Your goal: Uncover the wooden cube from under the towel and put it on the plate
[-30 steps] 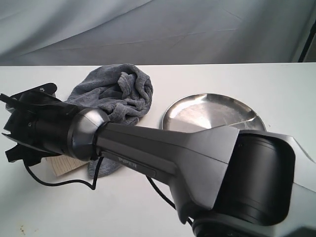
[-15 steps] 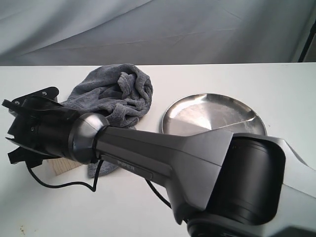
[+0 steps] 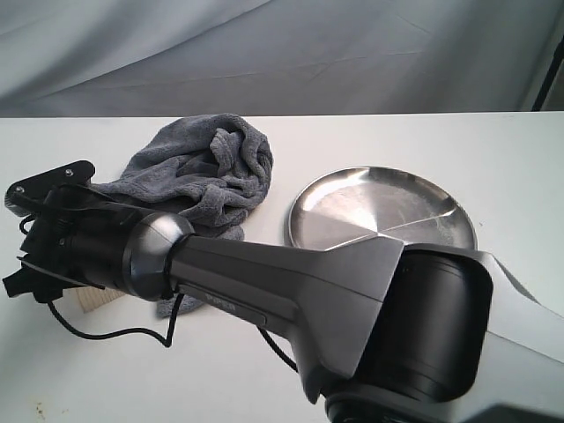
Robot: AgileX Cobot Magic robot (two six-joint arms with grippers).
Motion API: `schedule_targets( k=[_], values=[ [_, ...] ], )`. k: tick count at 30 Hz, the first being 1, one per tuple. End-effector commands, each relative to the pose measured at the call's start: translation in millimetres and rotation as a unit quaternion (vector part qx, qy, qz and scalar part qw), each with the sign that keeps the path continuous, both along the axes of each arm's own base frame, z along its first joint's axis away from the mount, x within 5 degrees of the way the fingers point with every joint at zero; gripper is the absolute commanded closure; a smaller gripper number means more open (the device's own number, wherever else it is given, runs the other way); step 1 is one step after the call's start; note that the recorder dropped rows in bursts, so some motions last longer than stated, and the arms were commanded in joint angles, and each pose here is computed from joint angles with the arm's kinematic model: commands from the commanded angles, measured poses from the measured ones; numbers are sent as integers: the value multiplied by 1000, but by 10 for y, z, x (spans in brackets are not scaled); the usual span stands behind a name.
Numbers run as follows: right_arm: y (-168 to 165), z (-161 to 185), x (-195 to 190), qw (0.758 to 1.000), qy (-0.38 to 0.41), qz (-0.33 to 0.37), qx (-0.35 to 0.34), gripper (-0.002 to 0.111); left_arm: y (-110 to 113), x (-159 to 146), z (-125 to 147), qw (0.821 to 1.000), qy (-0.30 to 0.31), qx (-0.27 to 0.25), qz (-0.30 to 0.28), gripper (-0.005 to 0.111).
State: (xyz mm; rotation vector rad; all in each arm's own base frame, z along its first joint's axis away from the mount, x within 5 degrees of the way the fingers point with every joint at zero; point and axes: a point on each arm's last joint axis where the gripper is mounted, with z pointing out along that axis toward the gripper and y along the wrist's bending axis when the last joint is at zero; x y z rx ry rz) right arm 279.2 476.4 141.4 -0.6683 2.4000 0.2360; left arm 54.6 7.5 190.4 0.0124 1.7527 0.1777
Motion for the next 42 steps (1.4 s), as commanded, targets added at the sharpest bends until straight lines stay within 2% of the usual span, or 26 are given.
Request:
schedule_targets(
  k=[1,6,12,18,23,28,30,42],
  values=[
    [9,-154,10,1000,4,10,-7,29,-5,0,-13,1000,-1,-6,-2,107],
    [12,-207,2,1000,12,10,-9,28,-5,0,-13,1000,-1,-6,-2,107],
    [16,-201,9,1000,6,13,-8,19,-5,0,-13,1000,-1,-6,-2,107],
    [45,-188,9,1000,3,20,8,19,-5,0,-13,1000,-1,-6,-2,107],
    [37,-194,5,1000,7,17,4,29,-5,0,-13,1000,-1,-6,-2,107],
    [5,-210,1,1000,13,9,-13,54,-5,0,-13,1000,-1,-6,-2,107],
    [-9,-212,6,1000,10,7,-21,60,-5,0,-13,1000,-1,-6,-2,107],
    [-52,81,1,999,-7,21,-31,62,-5,0,-13,1000,-1,-6,-2,107]
  ],
)
